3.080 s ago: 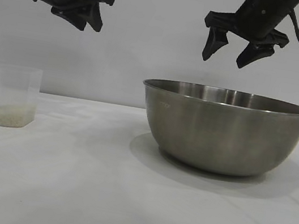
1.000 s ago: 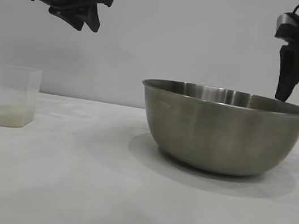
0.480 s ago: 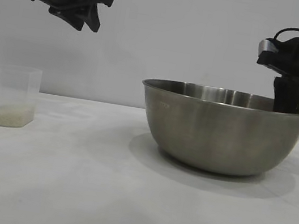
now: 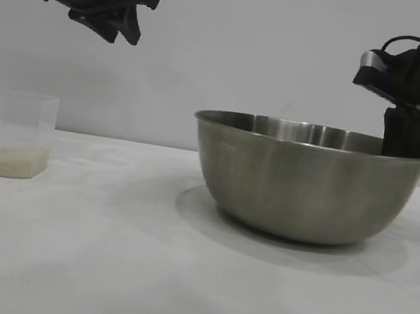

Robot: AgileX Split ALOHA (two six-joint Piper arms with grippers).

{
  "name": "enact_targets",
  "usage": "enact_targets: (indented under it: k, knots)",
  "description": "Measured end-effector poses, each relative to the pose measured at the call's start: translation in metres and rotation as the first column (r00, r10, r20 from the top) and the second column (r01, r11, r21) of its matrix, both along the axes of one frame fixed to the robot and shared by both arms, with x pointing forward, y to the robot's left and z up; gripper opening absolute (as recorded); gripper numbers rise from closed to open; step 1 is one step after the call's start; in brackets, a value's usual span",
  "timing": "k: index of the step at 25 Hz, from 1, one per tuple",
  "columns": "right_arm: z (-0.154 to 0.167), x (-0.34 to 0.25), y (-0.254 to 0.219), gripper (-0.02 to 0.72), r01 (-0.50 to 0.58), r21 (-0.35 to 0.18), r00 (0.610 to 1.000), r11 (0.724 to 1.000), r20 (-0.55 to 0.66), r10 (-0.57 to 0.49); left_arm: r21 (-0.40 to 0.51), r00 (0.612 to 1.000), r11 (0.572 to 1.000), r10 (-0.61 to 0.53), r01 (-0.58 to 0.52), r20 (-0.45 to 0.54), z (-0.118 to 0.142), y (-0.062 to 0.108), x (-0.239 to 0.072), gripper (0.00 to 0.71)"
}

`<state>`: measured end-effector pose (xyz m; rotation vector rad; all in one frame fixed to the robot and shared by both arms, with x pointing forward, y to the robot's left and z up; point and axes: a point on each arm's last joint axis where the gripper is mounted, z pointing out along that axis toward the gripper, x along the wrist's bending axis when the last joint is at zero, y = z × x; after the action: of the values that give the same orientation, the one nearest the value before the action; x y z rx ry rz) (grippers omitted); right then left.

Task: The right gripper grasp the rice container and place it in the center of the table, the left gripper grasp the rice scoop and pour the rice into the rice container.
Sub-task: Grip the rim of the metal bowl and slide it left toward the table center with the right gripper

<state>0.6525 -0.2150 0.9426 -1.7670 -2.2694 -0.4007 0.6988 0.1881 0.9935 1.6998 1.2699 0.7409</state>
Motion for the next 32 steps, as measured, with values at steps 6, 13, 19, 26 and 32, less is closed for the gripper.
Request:
enact_targets:
  k: [6, 13, 19, 26, 32]
  knots:
    - [-0.001, -0.001, 0.027, 0.0, -0.04, 0.008, 0.998, 0.999, 0.046, 0.039, 0.002, 1.0, 1.0, -0.001, 0.001, 0.0, 0.0, 0.0, 0.0, 0.244]
    - [0.0, -0.003, 0.039, 0.0, -0.049, 0.028, 0.997, 0.998, 0.057, 0.047, 0.002, 1.0, 1.0, -0.001, 0.001, 0.0, 0.0, 0.0, 0.0, 0.244]
    - [0.0, -0.002, 0.041, 0.214, -0.04, 0.05, 0.997, 0.998, 0.062, 0.037, 0.003, 1.0, 1.0, -0.001, 0.001, 0.001, 0.0, 0.0, 0.0, 0.244]
    - [0.022, -0.004, 0.037, 0.316, -0.101, 0.009, 0.985, 0.995, 0.14, 0.099, 0.003, 1.0, 1.0, -0.001, 0.001, 0.001, 0.0, 0.0, 0.0, 0.244]
    - [0.1, -0.02, 0.025, 0.33, -0.099, -0.024, 0.932, 0.995, 0.349, 0.101, 0.003, 1.0, 1.0, -0.001, 0.001, 0.001, 0.0, 0.0, 0.0, 0.244]
